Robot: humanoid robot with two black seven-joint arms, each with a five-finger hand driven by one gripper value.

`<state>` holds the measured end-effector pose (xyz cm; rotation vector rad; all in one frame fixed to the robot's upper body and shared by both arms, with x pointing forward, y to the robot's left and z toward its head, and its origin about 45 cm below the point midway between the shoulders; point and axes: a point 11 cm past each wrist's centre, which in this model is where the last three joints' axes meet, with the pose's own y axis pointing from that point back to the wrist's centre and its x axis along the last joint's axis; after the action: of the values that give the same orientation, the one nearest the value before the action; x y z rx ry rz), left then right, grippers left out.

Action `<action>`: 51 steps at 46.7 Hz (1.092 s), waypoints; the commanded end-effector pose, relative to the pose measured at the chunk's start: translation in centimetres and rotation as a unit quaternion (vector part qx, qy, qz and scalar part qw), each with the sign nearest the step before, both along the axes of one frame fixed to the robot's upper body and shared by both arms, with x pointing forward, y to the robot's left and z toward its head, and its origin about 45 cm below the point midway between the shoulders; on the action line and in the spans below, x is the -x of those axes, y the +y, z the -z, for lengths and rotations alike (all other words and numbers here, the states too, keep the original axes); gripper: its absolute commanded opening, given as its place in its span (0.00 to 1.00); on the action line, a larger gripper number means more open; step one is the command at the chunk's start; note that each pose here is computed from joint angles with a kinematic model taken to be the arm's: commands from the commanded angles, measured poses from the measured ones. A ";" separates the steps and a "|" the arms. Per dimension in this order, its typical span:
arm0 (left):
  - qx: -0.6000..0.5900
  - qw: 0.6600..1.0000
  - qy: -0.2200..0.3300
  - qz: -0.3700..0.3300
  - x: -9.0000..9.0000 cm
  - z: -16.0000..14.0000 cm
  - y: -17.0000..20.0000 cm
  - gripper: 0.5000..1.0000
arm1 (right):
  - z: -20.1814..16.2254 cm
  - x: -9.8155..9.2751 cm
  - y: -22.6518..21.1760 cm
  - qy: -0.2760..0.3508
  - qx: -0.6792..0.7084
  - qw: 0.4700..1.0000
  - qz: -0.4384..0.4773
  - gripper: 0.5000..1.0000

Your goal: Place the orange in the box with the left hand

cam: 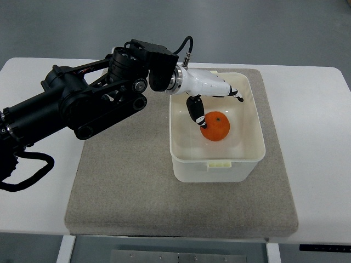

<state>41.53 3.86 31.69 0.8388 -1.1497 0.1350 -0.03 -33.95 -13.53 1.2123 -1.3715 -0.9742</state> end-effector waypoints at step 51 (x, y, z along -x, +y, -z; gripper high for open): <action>0.521 0.780 0.110 -0.329 -8.7 -3.0 14.6 0.99 | 0.0 0.1 0.0 0.001 0.000 1.000 0.000 0.85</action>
<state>50.03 17.15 35.33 0.2245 -0.4475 1.0887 -0.08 -33.95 -13.53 1.2118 -1.3709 -0.9747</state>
